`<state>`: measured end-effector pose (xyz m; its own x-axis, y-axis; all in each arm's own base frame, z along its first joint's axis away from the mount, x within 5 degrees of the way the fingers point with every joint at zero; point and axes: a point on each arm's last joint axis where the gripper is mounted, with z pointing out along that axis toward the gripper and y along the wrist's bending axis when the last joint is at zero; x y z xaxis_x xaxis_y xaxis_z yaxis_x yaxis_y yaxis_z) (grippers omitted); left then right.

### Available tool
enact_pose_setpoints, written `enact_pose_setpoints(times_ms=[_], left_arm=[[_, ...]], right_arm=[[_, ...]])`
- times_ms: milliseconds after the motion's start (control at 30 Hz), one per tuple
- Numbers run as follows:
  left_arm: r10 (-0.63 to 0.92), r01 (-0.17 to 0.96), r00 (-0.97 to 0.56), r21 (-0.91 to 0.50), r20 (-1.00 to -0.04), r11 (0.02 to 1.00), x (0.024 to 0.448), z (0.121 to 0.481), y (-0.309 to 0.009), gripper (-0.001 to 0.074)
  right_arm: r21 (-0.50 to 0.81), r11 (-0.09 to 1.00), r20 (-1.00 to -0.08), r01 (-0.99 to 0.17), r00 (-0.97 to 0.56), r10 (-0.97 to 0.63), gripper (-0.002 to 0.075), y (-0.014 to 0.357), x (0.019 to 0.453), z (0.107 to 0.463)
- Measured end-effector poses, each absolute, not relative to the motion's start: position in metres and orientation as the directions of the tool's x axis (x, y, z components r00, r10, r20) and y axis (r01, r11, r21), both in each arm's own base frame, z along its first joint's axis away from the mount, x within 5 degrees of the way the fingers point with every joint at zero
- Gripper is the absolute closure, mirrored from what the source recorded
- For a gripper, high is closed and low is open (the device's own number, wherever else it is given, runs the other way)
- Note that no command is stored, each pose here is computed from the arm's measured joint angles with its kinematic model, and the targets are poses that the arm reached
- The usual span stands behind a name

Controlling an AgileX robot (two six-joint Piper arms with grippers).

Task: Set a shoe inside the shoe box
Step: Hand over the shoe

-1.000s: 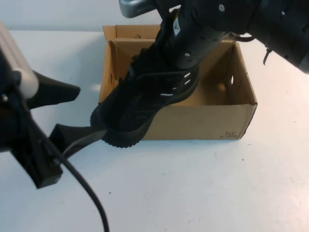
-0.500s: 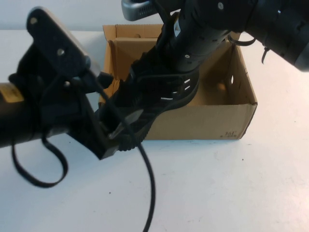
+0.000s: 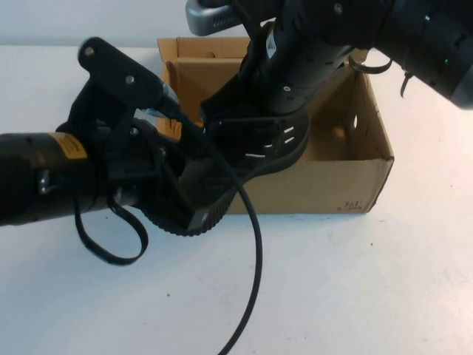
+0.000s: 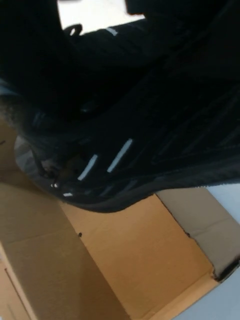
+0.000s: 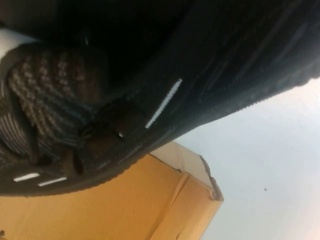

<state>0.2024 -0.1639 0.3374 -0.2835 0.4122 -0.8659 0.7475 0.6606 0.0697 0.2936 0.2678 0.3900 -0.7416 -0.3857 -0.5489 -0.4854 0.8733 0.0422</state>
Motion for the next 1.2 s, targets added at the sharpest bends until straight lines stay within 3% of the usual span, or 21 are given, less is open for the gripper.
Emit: enact_pose_setpoints(times_ms=[100, 300, 400, 567, 700, 1067, 1200], left_arm=[[0.398, 0.741, -0.3, 0.051, -0.867, 0.67, 0.202, 0.337, -0.164, 0.0688], [0.391, 0.738, -0.319, 0.033, -0.864, 0.674, 0.202, 0.337, -0.164, 0.0692], [0.399, 0.742, -0.327, 0.029, -0.857, 0.67, 0.201, 0.336, -0.164, 0.0694], [0.427, 0.762, -0.329, 0.03, -0.842, 0.647, 0.194, 0.339, -0.161, 0.0696], [0.441, 0.78, -0.286, 0.06, -0.851, 0.622, 0.184, 0.354, -0.156, 0.0696], [0.477, 0.819, -0.025, 0.255, -0.879, 0.513, 0.169, 0.396, -0.15, 0.0696], [0.451, 0.84, 0.035, 0.271, -0.892, 0.471, 0.164, 0.412, -0.152, 0.0696]], right_arm=[[0.025, 0.862, -0.545, -0.506, -0.73, -0.413, 0.0689, 0.267, 0.293, 0.39], [-0.039, 0.802, -0.531, -0.596, -0.667, -0.522, 0.0689, 0.267, 0.292, 0.389], [-0.066, 0.768, -0.526, -0.637, -0.632, -0.569, 0.0647, 0.267, 0.291, 0.39], [-0.097, 0.74, -0.57, -0.666, -0.572, -0.59, 0.0379, 0.264, 0.289, 0.409], [-0.113, 0.739, -0.638, -0.664, -0.522, -0.566, 0.0246, 0.258, 0.283, 0.436], [-0.249, 0.644, -0.727, -0.723, -0.3, -0.618, 0.0207, 0.238, 0.262, 0.483], [-0.36, 0.551, -0.702, -0.753, -0.17, -0.691, 0.0207, 0.224, 0.247, 0.5]])
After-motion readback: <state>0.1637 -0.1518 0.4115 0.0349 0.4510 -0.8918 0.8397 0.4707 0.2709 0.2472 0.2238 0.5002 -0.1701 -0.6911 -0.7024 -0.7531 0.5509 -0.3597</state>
